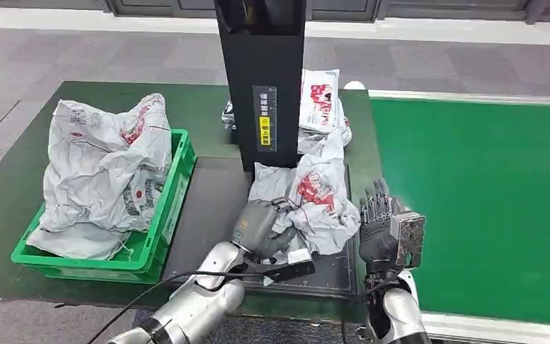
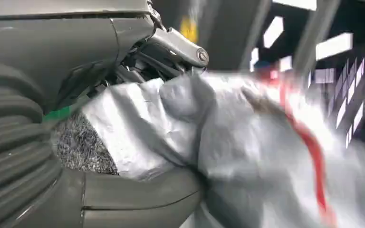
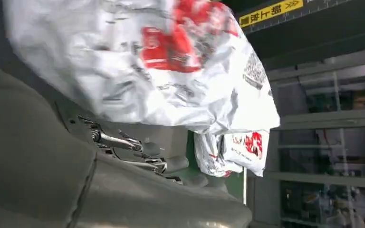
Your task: Moved the parcel from conveyor to table for the left to box.
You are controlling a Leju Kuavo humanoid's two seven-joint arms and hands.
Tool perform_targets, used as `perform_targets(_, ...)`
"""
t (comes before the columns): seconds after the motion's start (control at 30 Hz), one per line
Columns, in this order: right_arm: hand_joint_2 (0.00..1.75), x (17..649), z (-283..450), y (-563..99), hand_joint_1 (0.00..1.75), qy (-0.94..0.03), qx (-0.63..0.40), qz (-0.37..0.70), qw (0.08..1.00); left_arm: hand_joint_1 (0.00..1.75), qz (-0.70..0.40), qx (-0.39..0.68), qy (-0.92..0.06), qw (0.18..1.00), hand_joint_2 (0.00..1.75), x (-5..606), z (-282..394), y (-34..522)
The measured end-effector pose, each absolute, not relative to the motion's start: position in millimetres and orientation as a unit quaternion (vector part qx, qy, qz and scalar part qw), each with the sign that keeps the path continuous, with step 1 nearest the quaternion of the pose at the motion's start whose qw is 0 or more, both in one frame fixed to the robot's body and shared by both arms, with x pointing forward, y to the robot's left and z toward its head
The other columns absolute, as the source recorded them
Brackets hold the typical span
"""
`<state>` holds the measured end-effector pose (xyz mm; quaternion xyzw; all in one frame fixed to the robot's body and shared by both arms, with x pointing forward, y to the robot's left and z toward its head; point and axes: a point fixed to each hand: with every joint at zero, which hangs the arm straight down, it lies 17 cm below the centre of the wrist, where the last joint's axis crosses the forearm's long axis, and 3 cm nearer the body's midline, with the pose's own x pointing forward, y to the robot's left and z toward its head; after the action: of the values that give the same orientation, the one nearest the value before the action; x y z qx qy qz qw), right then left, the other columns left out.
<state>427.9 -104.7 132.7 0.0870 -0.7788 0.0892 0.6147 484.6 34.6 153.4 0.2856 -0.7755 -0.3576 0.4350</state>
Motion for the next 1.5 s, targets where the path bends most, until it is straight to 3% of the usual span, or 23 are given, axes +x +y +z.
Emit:
perform_targets(0.27, 0.0, 423, 128, -109, 0.0, -0.78, 0.085, 0.078, 0.615, 1.75, -0.293, 0.528, -0.762, 0.233, 1.75, 506, 302, 174)
perform_targets(0.67, 0.0, 400, 113, -121, 0.0, -0.775, 0.078, 0.07, 0.623, 1.75, -0.177, 0.71, -0.663, 0.16, 1.75, 463, 423, 438)
perform_targets(1.13, 0.0, 392, 115, -121, 0.0, -0.777, 0.076, 0.068, 0.621, 1.75, -0.143, 0.774, -0.609, 0.102, 1.75, 421, 483, 510)
perform_targets(1.17, 0.0, 392, 115, -120, 0.0, -0.778, 0.076, 0.069, 0.62, 0.3, -0.151, 0.785, -0.592, 0.096, 1.75, 418, 484, 514)
perform_targets(1.23, 0.0, 391, 115, -120, 0.0, -0.777, 0.074, 0.072, 0.62, 0.3, -0.146, 0.792, -0.582, 0.11, 1.75, 416, 483, 527)
perform_targets(1.33, 0.0, 389, 117, -124, 0.0, -0.776, 0.07, 0.068, 0.624, 0.3, -0.162, 0.772, -0.562, 0.249, 1.75, 462, 444, 562)
perform_targets(1.4, 0.0, 388, 120, -126, 0.0, -0.777, 0.07, 0.068, 0.622, 0.3, -0.183, 0.76, -0.547, 0.299, 1.75, 485, 413, 565)
perform_targets(1.43, 0.0, 388, 122, -127, 0.0, -0.778, 0.068, 0.069, 0.621, 0.0, -0.193, 0.756, -0.544, 0.308, 1.75, 491, 403, 563)
perform_targets(1.47, 0.0, 388, 123, -129, 0.0, -0.779, 0.066, 0.068, 0.62, 0.0, -0.202, 0.752, -0.544, 0.312, 1.75, 497, 396, 559)
perform_targets(1.5, 0.0, 388, 124, -129, 0.0, -0.779, 0.065, 0.067, 0.62, 0.0, -0.208, 0.747, -0.544, 0.322, 0.0, 502, 388, 558)
